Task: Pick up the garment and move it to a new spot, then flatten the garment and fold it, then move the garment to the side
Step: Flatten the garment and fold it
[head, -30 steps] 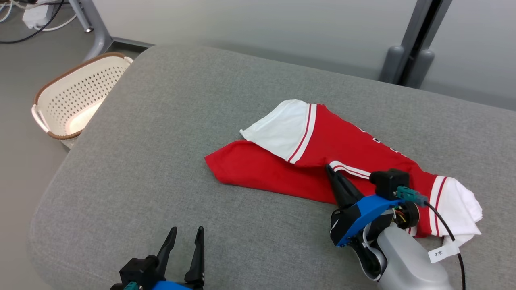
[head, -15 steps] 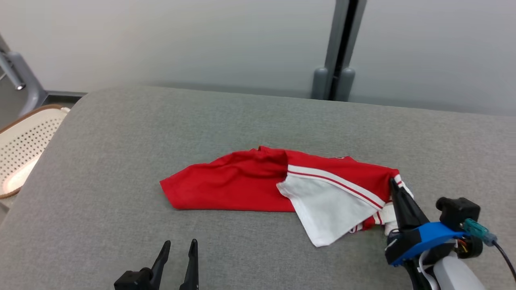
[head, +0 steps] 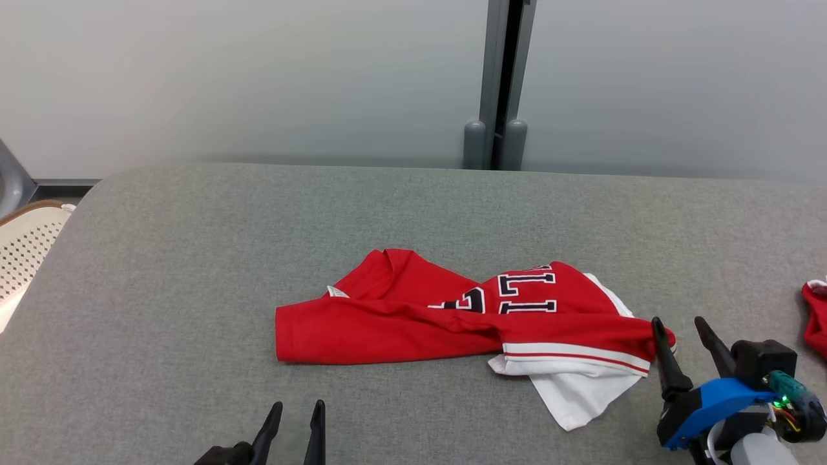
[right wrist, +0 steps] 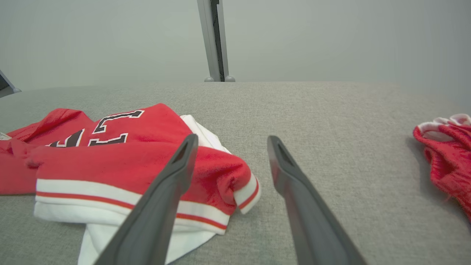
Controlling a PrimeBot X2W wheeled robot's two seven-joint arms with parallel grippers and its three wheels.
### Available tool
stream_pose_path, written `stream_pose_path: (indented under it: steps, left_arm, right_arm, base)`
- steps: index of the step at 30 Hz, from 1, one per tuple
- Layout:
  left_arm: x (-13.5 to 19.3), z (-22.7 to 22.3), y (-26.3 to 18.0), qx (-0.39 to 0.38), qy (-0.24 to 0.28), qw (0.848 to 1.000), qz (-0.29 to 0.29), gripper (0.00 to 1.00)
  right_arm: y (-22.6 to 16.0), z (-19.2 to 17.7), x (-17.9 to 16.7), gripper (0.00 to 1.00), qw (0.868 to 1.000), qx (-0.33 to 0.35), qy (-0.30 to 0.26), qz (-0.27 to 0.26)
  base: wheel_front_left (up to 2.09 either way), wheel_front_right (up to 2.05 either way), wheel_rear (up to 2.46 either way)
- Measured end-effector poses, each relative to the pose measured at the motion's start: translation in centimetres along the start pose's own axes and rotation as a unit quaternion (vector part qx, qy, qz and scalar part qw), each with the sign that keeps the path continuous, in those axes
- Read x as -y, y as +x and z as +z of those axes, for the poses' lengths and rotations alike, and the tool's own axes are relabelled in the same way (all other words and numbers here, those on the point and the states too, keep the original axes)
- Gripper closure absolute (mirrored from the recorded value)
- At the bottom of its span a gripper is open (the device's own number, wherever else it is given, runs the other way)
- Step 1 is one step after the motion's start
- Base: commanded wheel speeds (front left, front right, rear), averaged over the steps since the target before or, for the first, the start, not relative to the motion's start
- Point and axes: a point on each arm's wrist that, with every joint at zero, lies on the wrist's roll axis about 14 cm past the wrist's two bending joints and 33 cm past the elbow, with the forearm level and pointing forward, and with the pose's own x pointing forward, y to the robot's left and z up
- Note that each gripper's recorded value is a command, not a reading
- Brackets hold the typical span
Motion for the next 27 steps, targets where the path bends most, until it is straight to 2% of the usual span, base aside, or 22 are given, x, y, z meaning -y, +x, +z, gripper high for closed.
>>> stream_pose_path:
  steps: [5,10,16,19,27]
  left_arm:
    - [-0.7,0.2,-0.2,0.004,0.002,1.000,0.012,0.00]
    - [-1.1,0.4,-0.4,0.008,0.002,1.000,0.017,0.00]
    - [-1.0,0.4,-0.6,0.009,0.002,1.000,0.016,0.00]
    - [-0.9,0.3,-0.6,0.007,0.002,1.000,0.015,0.00]
    - [-1.0,0.1,-0.9,0.006,0.005,1.000,0.018,0.00]
  right_arm:
    - [0.6,2.5,-2.1,0.00,0.999,0.046,-0.025,0.010]
    - [-1.1,3.6,-5.1,0.00,0.994,0.080,-0.051,0.045]
    - [-4.4,-2.6,-9.1,0.00,0.994,-0.002,-0.041,0.105]
    - [-5.2,-5.0,-9.5,0.00,0.992,-0.041,-0.036,0.112]
    - [-4.6,-7.2,-8.9,0.00,0.990,-0.084,-0.032,0.105]
  base:
    - [0.00,0.00,0.00]
    - [0.00,0.00,0.00]
    - [0.00,0.00,0.00]
    - [0.00,0.00,0.00]
    - [0.00,0.00,0.00]
